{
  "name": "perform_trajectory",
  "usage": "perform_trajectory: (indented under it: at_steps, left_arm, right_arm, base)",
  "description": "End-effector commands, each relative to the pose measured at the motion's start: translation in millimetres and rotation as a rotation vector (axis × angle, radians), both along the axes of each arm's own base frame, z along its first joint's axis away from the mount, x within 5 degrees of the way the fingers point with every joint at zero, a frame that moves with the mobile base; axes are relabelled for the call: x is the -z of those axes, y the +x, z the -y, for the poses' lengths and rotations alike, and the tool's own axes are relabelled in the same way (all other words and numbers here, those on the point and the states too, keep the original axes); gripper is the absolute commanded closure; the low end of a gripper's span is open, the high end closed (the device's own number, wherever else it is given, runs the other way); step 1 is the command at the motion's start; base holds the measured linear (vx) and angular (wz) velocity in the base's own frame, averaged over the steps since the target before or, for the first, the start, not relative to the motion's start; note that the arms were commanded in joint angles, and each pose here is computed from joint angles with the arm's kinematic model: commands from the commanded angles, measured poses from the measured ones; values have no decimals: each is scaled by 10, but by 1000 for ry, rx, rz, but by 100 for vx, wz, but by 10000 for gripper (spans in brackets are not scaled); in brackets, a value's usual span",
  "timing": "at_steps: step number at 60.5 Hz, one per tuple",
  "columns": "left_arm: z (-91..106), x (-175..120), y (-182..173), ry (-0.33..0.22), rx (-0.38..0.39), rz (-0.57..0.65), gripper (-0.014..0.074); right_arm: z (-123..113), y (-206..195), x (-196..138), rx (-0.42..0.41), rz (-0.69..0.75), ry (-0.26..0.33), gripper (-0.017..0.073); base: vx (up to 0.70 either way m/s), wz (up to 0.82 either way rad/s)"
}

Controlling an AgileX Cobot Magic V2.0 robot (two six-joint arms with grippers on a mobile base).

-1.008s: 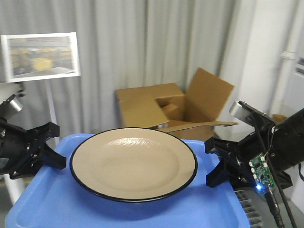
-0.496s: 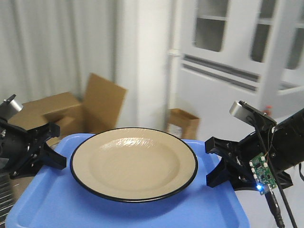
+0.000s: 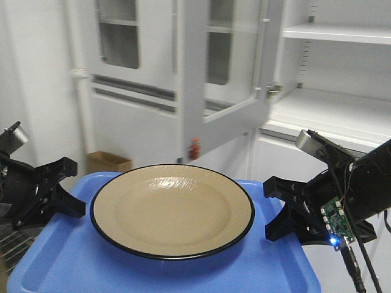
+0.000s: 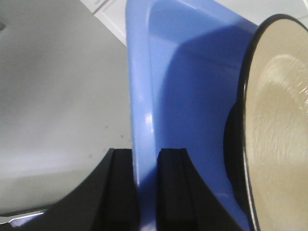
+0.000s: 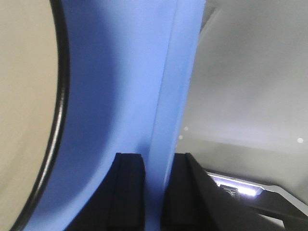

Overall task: Place disk in tray to left cabinet
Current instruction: 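Hold the tray with both grippers while driving to the open cabinet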

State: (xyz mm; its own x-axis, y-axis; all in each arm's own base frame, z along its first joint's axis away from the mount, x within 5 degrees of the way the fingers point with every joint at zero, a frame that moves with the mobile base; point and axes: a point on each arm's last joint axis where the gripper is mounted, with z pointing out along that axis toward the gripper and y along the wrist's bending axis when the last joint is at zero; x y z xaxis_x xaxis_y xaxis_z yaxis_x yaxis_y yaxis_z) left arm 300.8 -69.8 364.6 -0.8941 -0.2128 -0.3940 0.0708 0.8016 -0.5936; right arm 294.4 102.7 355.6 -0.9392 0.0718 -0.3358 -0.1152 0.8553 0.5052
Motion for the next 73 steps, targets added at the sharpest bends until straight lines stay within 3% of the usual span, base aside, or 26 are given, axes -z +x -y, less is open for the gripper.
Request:
perform_trajectory:
  at_steps: [1,35,73]
  left_arm:
    - [155,-335,-122,-165,14,77,594]
    - [155,-335,-122,-165,14,77,594]
    - [155,-335,-122,-165,14,77,594]
  right_arm:
    - [-104,-78,-306,-10,94,147,561]
    - [-104,-78,-306,-10,94,147,561]
    - [-104,-78,-305,-10,93,147,561]
  base:
    - [17,-65]
    - [16,-58]
    - [25,-26]
